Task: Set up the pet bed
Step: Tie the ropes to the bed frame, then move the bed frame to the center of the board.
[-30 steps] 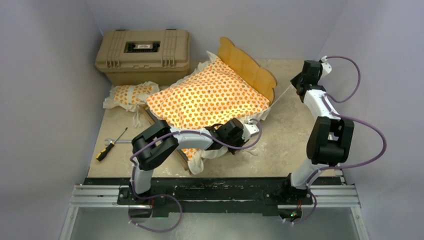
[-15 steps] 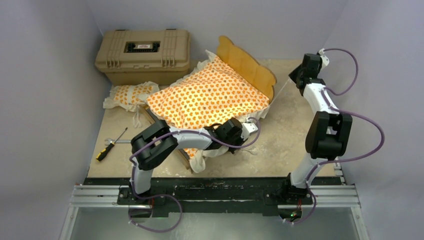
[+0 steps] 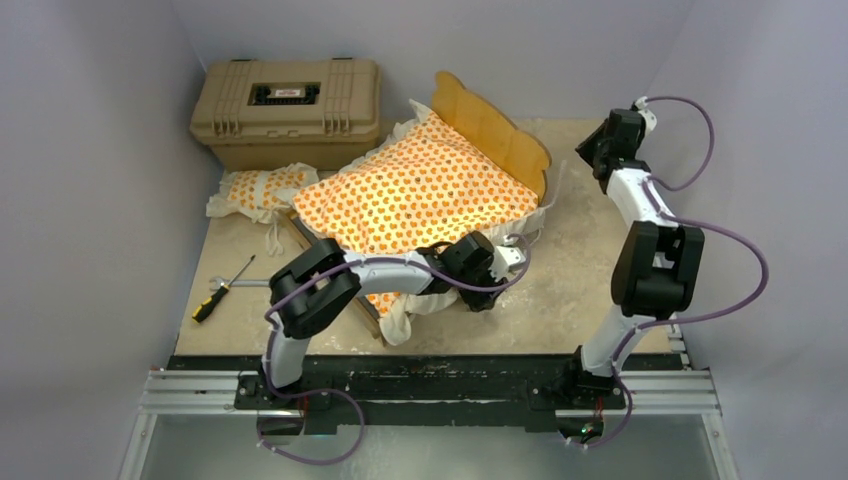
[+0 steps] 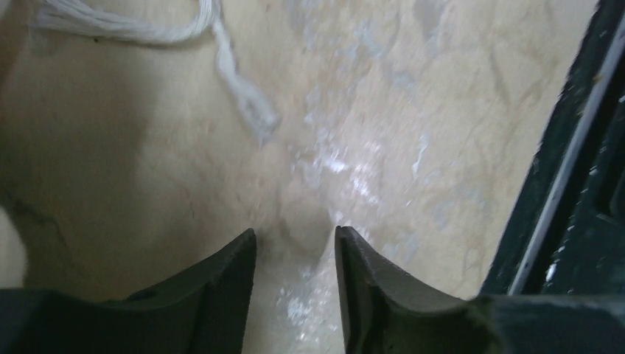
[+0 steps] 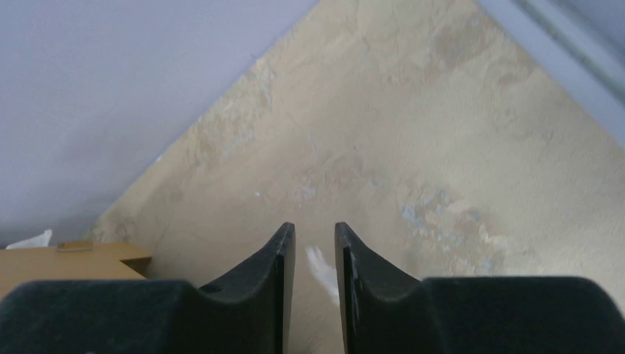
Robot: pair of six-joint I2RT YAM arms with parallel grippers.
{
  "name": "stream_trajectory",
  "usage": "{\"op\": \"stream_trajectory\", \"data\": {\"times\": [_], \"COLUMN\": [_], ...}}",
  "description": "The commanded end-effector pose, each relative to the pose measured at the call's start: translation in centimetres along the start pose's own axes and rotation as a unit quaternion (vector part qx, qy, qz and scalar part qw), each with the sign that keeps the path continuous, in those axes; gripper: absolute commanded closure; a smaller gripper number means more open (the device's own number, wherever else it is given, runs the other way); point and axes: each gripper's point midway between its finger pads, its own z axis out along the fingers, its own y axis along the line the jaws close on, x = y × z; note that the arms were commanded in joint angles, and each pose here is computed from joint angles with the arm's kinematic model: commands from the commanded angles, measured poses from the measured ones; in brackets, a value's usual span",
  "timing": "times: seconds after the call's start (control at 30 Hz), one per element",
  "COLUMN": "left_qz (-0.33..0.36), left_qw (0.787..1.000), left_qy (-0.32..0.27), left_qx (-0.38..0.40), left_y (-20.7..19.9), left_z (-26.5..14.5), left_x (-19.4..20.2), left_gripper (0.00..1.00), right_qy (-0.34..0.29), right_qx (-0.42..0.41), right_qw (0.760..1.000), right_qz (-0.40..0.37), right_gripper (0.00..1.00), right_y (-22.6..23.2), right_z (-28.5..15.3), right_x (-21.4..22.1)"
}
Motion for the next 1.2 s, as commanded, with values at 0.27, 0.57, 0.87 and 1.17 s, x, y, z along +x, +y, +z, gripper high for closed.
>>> {"op": "stream_trajectory", "data": {"times": [0.27, 0.57, 0.87, 1.17], "left_qz": [-0.017, -0.157, -0.312, -0.413], "left_qw": [0.988, 0.952, 0.839, 0.750], "left_qy": [-0.140, -0.166, -0.177, -0.168], "left_qx": [0.062, -0.203, -0.409, -0.489], "left_y": [-4.6, 4.0, 10.9, 14.8], "left_z": [-8.0, -22.4, -32.6, -33.1], "left_x": [-14.5, -10.5, 1.2, 9.8], "left_gripper": [0.17, 0.01, 0.01, 0.02], "right_qy": [-0.078, -0.012, 0.081, 0.126], "right_qx": [-0.099, -0.245, -0.349, -0.391], "right_qw": [0.992, 0.963, 0.913, 0.877], "right_qz": [-0.011, -0.112, -0.193, -0.248], "right_gripper": [0.44, 0.28, 0.20, 0.16], "right_y": [4.7, 14.5, 18.3, 19.2], "right_z": [-10.8, -20.3, -29.9, -35.1], "right_x": [-6.3, 3.9, 17.0, 23.8]}}
